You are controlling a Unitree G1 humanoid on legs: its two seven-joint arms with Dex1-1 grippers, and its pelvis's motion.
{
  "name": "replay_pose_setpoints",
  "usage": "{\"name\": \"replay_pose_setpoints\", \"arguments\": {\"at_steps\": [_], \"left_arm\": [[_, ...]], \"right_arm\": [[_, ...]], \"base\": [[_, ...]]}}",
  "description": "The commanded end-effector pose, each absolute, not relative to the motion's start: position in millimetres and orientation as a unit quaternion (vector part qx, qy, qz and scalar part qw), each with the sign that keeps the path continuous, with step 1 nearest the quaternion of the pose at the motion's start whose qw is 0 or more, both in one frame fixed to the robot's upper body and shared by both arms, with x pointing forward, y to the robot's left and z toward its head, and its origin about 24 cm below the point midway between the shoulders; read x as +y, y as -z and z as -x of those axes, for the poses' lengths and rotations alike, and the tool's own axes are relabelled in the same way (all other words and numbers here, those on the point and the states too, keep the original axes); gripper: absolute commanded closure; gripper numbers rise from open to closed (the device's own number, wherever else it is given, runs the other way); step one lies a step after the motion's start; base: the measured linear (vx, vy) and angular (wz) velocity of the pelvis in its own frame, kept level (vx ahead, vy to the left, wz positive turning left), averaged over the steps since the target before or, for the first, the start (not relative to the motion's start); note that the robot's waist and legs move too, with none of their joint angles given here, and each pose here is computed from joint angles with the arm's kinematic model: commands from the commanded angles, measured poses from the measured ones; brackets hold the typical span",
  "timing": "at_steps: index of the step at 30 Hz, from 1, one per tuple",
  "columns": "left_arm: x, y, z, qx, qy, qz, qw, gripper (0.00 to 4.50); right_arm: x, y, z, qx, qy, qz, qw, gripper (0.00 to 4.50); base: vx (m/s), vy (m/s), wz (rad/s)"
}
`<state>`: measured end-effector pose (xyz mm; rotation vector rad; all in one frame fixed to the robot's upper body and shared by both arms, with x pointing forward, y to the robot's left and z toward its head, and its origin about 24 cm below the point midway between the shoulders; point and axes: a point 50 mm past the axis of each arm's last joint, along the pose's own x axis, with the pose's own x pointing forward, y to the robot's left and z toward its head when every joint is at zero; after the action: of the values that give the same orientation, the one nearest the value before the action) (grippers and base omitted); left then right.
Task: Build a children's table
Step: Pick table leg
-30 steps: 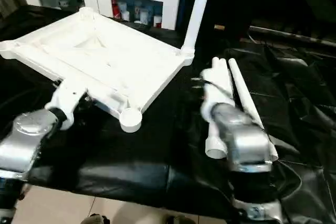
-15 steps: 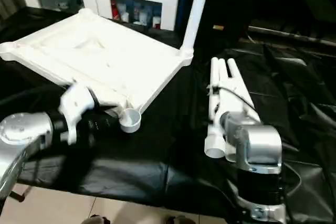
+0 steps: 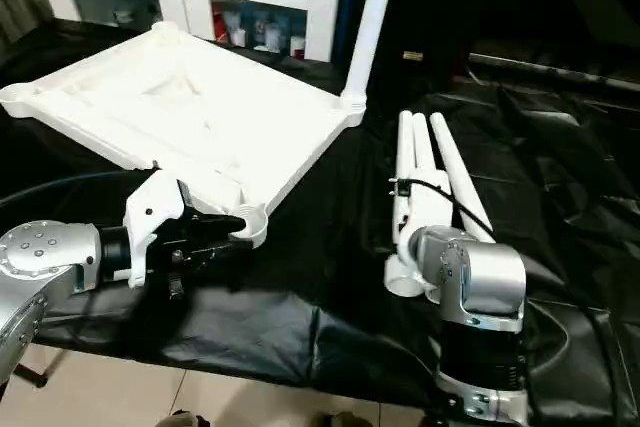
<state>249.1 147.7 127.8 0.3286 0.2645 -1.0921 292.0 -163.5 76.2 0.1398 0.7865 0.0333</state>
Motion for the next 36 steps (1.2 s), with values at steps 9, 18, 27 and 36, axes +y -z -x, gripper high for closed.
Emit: {"name": "replay_pose_setpoints", "arguments": {"at_steps": [9,18,27,36], "left_arm": [[137.5,-135.1,-245.7,0.115,0.538,-0.159,0.820,2.86],[134.8,-135.0,-244.5,0.136,0.550,-0.158,0.809,2.47],[129.9,-135.9,-262.7,0.113,0.497,-0.178,0.842,1.69],[131.1,-139.0,-273.4,0.092,0.468,-0.147,0.867,1.06]], "right_arm": [[-164.1,-63.8,-295.3,0.409,-0.017,-0.098,0.907,0.54],[-168.1,-60.4,-300.7,0.416,-0.015,-0.103,0.903,1.34],[-172.5,-64.7,-310.1,0.400,-0.007,-0.101,0.911,1.95],[-168.5,-65.1,-309.4,0.374,0.004,-0.116,0.920,2.54]], "base": [[0.000,0.000,0.00],[0.000,0.000,0.00],[0.000,0.000,0.00],[0.000,0.000,0.00]]}}
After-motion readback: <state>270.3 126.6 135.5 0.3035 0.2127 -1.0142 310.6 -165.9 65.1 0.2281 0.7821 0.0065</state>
